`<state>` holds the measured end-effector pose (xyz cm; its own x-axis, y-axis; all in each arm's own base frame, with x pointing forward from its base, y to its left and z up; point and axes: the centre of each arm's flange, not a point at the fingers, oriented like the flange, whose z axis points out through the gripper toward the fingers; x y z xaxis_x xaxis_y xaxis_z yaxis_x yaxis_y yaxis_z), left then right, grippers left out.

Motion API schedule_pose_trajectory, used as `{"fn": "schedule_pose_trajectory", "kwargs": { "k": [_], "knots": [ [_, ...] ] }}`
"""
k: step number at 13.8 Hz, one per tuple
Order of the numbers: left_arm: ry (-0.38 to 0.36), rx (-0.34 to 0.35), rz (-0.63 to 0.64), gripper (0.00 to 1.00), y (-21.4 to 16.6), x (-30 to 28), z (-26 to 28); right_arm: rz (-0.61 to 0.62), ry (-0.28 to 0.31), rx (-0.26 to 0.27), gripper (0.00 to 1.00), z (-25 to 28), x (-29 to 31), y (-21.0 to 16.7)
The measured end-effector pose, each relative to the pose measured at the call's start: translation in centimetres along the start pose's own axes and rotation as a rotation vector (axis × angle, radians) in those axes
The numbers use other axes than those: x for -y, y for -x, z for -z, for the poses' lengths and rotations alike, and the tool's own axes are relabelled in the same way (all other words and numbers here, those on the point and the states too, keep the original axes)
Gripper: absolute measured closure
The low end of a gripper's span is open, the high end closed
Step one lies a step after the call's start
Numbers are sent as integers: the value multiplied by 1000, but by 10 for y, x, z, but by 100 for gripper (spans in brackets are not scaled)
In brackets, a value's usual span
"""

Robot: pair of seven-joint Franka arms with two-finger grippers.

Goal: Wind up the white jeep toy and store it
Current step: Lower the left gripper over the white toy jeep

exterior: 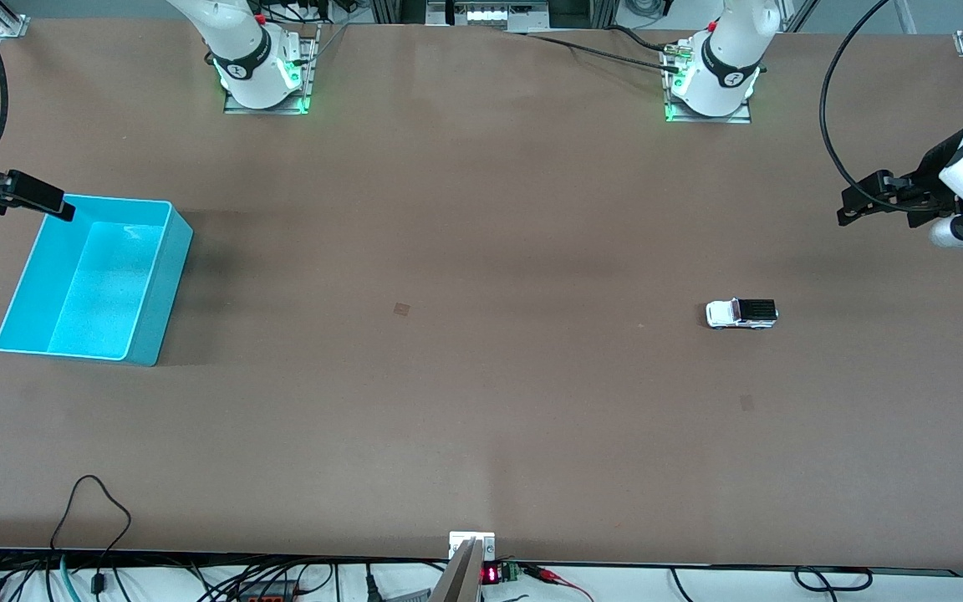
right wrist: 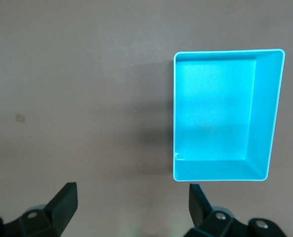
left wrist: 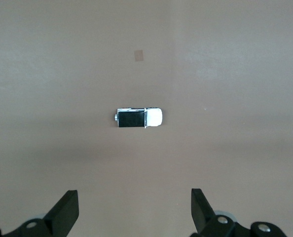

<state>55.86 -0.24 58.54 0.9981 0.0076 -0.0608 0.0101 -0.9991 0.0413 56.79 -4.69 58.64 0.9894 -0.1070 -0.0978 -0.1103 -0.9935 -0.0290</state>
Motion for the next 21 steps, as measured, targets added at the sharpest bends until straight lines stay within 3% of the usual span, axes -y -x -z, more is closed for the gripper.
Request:
{"fn": "schedule_pose_trajectory", "kwargs": {
  "k": [5, 8, 13, 17, 19, 21],
  "knots": [
    [0, 3, 2, 0, 0, 0, -2, 0, 0, 0, 0, 0, 0, 0],
    [1, 46, 10, 0, -7, 1, -25, 0, 0, 1, 0, -1, 0, 0],
    [5, 144, -8, 0, -32, -10, -90, 0, 0, 2, 0, -1, 0, -1],
    [11, 204, -17, 0, -50, -8, -173, -6, 1, 10, 0, -5, -3, -3],
    [16, 174, -126, 0, -50, -1, -229, -16, 1, 20, 0, -11, -9, -6],
    [-37, 155, -323, 0, -49, 8, -272, -23, 2, 28, 0, -15, -12, -8]
  ]
}}
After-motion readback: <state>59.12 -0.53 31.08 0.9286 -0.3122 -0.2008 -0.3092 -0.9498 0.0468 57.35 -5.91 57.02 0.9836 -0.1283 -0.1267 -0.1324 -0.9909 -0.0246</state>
